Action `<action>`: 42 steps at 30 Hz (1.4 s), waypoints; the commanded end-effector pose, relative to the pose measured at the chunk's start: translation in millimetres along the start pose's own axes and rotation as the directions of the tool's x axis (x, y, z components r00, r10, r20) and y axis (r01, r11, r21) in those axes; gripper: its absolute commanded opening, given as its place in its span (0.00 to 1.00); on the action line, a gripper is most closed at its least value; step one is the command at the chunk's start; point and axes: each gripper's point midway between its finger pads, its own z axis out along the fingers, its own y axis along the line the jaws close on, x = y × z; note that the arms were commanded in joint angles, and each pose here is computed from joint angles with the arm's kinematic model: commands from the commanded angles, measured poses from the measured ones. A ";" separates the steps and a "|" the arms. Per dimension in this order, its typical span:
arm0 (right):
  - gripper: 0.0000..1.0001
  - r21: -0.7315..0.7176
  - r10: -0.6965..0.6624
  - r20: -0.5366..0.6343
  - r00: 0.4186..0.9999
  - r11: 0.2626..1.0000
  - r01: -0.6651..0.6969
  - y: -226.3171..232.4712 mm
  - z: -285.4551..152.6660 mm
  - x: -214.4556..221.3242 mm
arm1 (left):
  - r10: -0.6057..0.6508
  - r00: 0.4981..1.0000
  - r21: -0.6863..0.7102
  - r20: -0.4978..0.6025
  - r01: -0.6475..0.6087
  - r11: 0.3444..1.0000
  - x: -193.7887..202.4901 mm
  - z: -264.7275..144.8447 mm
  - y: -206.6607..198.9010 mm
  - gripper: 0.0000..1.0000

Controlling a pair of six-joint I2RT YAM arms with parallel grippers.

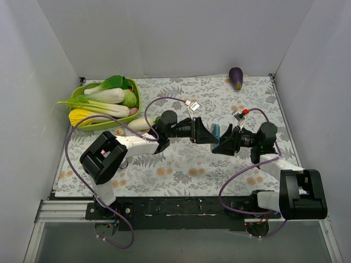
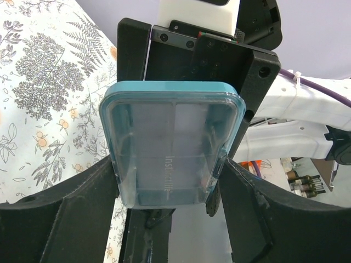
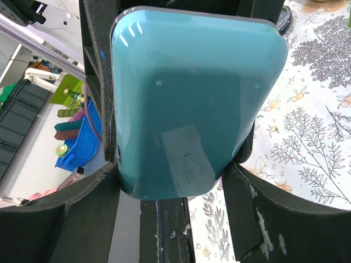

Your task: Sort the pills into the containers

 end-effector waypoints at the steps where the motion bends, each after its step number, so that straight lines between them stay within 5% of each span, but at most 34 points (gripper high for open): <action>1: 0.25 -0.010 -0.087 0.002 0.996 0.996 0.087 3.9 -0.8 -6.3 | 0.037 0.999 0.106 0.019 -0.039 0.994 -12.6 -19.1 -40.7 0.45; 5: 0.25 -0.011 -0.087 0.001 0.996 0.996 0.087 3.8 -0.5 -5.5 | 0.017 1.000 0.118 -0.021 -0.014 0.993 -4.6 -21.4 -40.6 0.47; 12: 0.25 0.002 -0.097 0.001 0.995 0.995 0.097 -0.5 -0.4 -5.6 | 0.003 1.000 0.081 0.008 -0.003 0.997 -10.6 -20.5 -37.6 0.66; 22: 0.23 0.064 -0.138 0.018 0.990 0.989 0.137 -10.9 0.1 -9.5 | -0.068 0.993 -0.076 0.092 0.075 0.994 -32.2 -17.3 -23.9 0.50; 32: 0.25 0.081 -0.124 0.021 0.992 0.989 0.122 -16.7 -0.3 -8.2 | -0.092 0.992 -0.084 0.090 0.099 0.992 -33.4 -18.1 -28.6 0.60; 38: 0.44 0.066 -0.109 -0.003 0.994 0.992 0.109 -19.7 5.1 -2.5 | -0.136 0.985 -0.100 0.106 0.147 0.984 -34.4 -16.4 -22.7 0.57; 42: 0.73 0.061 -0.111 -0.013 0.994 0.992 0.111 -20.0 7.3 -1.2 | -0.143 0.983 -0.099 0.112 0.154 0.983 -34.6 -16.9 -21.4 0.54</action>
